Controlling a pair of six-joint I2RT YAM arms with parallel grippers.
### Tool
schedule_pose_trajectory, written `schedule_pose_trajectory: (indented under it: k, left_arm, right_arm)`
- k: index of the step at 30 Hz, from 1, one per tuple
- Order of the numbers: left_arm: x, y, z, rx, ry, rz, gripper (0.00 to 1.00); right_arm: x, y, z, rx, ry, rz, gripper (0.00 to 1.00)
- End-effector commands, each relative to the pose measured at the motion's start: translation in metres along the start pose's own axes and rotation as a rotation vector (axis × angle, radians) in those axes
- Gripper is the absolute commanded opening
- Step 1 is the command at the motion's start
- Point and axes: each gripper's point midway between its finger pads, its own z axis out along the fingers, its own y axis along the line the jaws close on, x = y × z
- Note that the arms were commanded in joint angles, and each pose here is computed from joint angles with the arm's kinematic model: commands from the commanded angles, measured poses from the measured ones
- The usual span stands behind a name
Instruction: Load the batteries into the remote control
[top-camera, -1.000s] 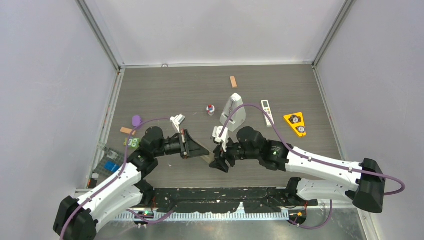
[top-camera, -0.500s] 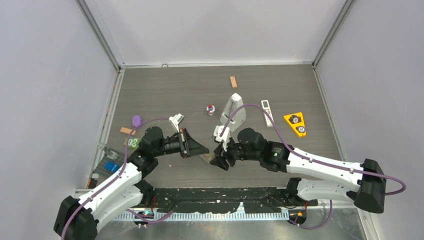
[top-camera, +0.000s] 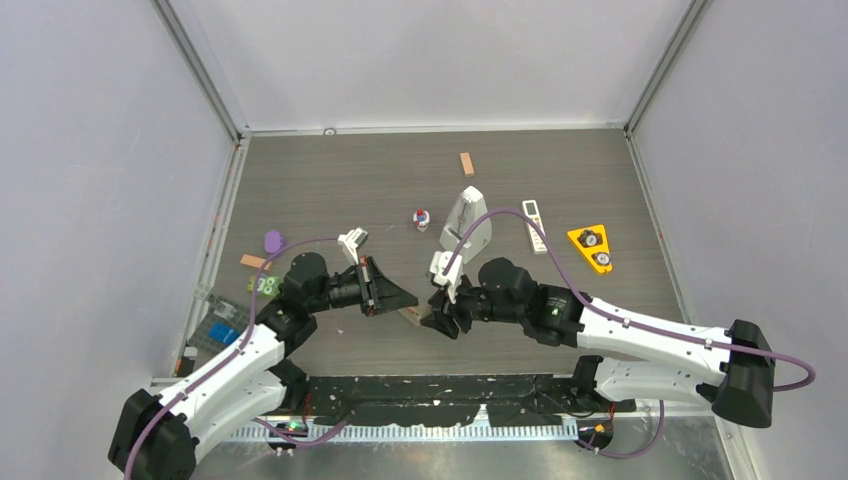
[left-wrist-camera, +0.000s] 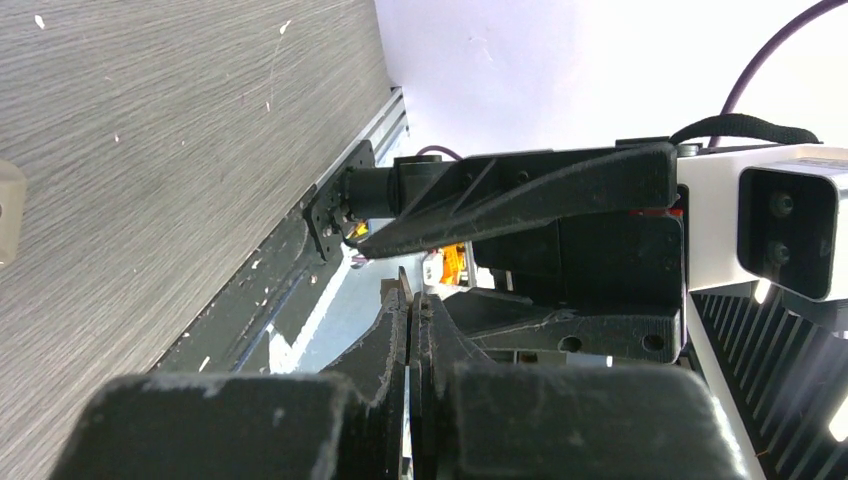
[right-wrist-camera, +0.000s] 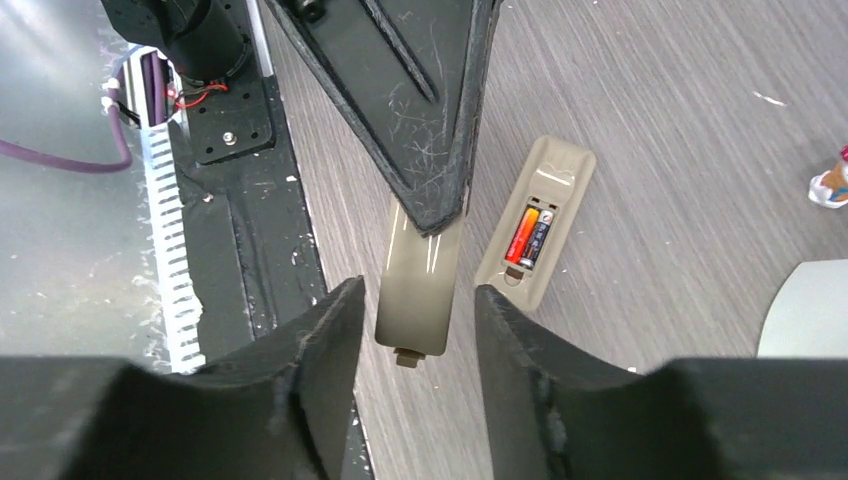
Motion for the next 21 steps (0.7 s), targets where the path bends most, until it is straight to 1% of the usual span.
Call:
schedule_pose_trajectory:
  k: [1,4,6,7,9,12,13,16,17,19,20,21]
  left_arm:
    - [-0.0017,-0.0097,-0.0007,0.045,0.0,0.024,0.0]
    - [-0.0016,-0.0098,-0.001,0.047,0.0,0.02,0.0]
    - [-0.0018,-0.0089,-0.001,0.045,0.0,0.017,0.0]
    - [-0.0016,-0.01,-0.0012,0.048,0.003,0.019,0.0]
    - [-0.0018,-0.0103,-0.0017,0.049,0.005,0.019,0.0]
    - [-0.0022,-0.0103,-0.0022,0.049,0.005,0.019,0.0]
    - [-0.0025,-0.0097,-0.0022,0.048,0.005,0.017,0.01]
    - [-0.0022,-0.0069,-0.0025,0.043,0.003,0.013,0.08]
    - [-0.0023,-0.0052,-0.0025,0.039,0.003,0.011,0.11]
    - [-0.0023,-0.0039,-0.0027,0.039,0.003,0.01,0.15]
    - [-0.0025,-0.0029,-0.0027,0.037,0.004,0.013,0.2]
    - [-0.003,-0.0014,-0.0029,0.032,0.004,0.011,0.28]
  right_arm:
    - [-0.0093,0.0023,0.0028,-0.006,-0.039,-0.028,0.55]
    - [-0.0073,0.0019,0.0044,-0.001,-0.031,-0.032,0.57]
    - [-0.0081,0.0018,0.005,0.001,-0.031,-0.034,0.53]
    - [-0.0091,0.0016,0.0051,0.003,-0.033,-0.033,0.47]
    - [-0.0104,0.0016,0.0057,0.005,-0.034,-0.033,0.4]
    - [-0.0105,0.0002,0.0068,0.015,-0.032,-0.028,0.32]
    - [-0.0109,-0.0003,0.0068,0.019,-0.034,-0.024,0.28]
    - [-0.0129,-0.0026,0.0052,0.037,-0.043,-0.012,0.21]
    - [-0.0142,-0.0032,0.0048,0.041,-0.047,-0.01,0.2]
    - [-0.0153,-0.0041,0.0041,0.047,-0.051,-0.006,0.17]
    - [-0.0156,-0.0042,0.0042,0.049,-0.052,0.006,0.15]
    - [-0.0137,-0.0039,0.0052,0.049,-0.043,0.015,0.15]
